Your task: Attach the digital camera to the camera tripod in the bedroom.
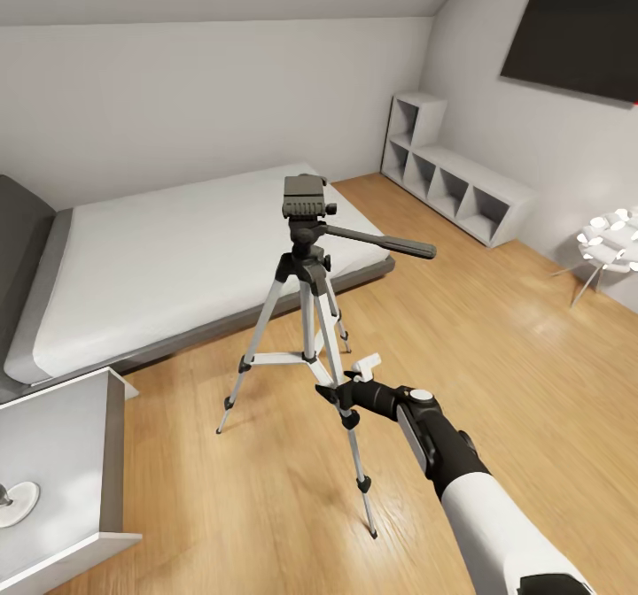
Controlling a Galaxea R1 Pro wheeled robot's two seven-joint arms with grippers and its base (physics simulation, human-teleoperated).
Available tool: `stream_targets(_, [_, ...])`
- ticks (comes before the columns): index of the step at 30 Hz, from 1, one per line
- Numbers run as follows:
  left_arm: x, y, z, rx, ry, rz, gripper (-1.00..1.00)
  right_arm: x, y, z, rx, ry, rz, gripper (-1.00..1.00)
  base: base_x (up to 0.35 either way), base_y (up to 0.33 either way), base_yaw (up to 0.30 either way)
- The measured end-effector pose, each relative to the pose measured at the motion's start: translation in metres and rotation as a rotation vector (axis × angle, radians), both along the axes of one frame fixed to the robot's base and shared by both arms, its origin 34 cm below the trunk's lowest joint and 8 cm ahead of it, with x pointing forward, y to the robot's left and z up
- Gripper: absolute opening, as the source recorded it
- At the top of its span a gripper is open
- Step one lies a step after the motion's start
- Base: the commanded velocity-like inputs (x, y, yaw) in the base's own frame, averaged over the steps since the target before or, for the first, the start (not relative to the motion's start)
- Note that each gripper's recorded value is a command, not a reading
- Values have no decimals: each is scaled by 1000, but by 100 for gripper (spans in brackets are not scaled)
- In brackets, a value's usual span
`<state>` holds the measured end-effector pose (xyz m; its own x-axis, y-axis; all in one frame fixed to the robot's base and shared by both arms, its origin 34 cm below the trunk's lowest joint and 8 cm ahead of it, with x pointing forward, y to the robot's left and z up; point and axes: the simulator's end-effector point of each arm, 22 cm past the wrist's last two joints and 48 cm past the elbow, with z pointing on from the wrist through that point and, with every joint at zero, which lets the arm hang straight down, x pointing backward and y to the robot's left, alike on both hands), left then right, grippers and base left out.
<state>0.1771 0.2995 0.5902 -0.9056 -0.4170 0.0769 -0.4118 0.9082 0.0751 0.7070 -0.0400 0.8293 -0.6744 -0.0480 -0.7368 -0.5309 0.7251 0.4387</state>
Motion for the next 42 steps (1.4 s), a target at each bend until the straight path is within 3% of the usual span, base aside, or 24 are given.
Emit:
stream_targets(8, [0,0,0,0,0,0,-100,0,2,0,2,-2,-1,100,0,0,0])
stream_targets(9, [0,0,0,0,0,0,-100,0,2,1,3,-3,-1,-100,0,0,0])
stream_targets(26, [0,0,0,0,0,1,-100,13,-11,-2,-47,-41,-60,-100,0,0,0])
stream_targets(42, [0,1,0,1,-1,1,-100,22,-18,2,-48,-77,-106,-100,0,0,0])
